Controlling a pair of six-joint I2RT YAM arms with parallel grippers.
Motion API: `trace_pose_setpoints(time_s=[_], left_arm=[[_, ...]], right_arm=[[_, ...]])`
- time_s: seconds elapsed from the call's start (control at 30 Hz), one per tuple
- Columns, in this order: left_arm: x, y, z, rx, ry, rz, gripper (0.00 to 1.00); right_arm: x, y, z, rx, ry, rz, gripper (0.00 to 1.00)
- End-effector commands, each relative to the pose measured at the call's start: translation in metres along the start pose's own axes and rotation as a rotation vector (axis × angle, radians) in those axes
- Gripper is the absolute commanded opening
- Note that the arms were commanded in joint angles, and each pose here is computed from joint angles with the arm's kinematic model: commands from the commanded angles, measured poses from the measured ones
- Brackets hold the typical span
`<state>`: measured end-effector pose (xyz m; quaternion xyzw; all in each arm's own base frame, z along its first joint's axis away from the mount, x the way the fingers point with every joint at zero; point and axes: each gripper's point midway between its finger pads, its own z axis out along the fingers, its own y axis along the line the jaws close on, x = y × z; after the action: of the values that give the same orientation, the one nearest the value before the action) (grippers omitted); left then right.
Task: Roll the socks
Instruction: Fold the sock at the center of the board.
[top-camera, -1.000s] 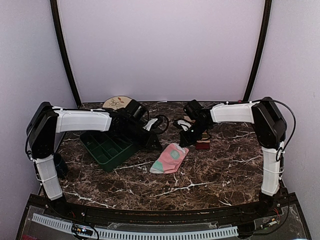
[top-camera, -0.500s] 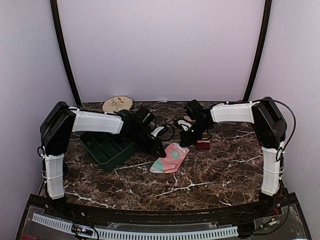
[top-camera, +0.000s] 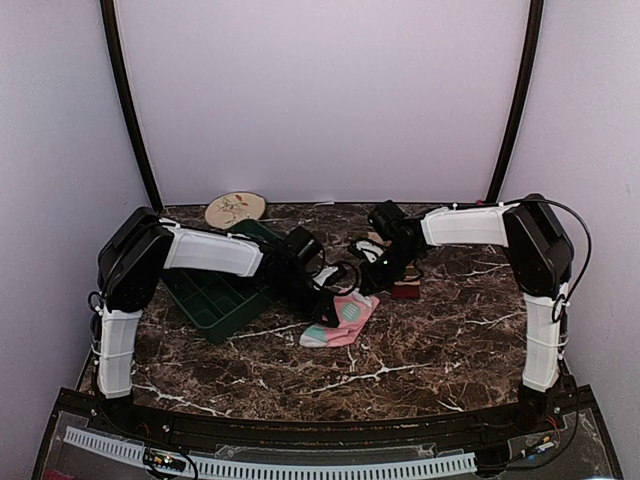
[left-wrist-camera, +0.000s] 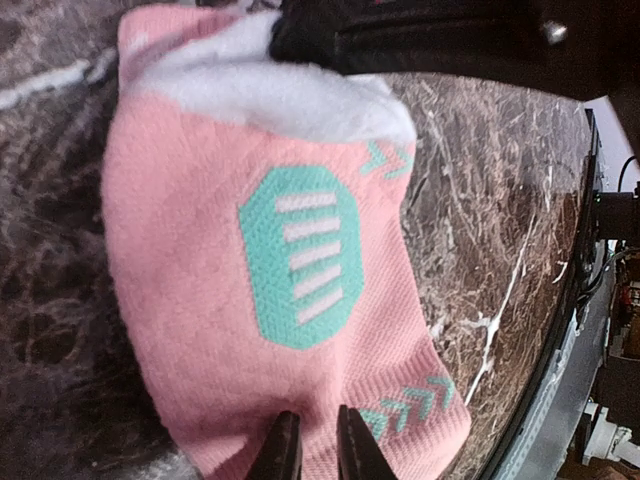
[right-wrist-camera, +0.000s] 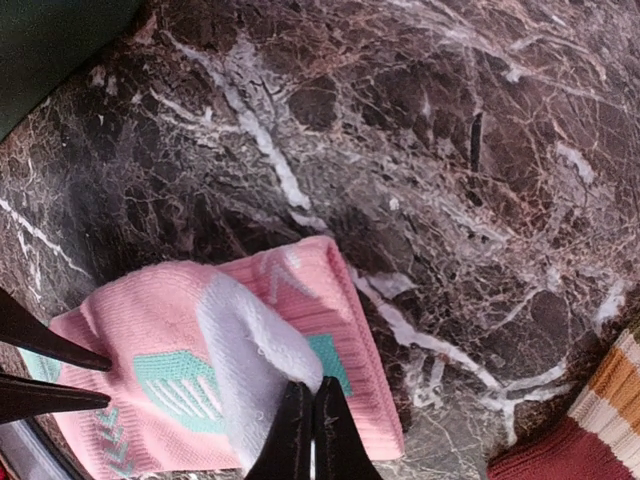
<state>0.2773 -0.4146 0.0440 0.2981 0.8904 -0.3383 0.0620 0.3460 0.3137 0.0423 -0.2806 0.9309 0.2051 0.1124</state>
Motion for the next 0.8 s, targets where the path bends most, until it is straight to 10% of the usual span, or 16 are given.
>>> trace_pose_setpoints(time_s=[0.0,0.33,0.77], left_arm=[[0.022,0.006,0.02,-0.028,0.057,-0.028,0.16],[0.044,0.024,0.029,-0.103,0.107,-0.101,0.11],[0.051,0.035,0.028,-0.155,0.102,-0.184,0.08]], right_arm=[[0.006,-0.003,0.005,-0.007,0.011,0.031,0.0],[0.0,-0.005,-0.009,-0.001,-0.069,0.104,0.32],[-0.006,-0.016,-0.076,0.093,-0.294,0.226,0.45]])
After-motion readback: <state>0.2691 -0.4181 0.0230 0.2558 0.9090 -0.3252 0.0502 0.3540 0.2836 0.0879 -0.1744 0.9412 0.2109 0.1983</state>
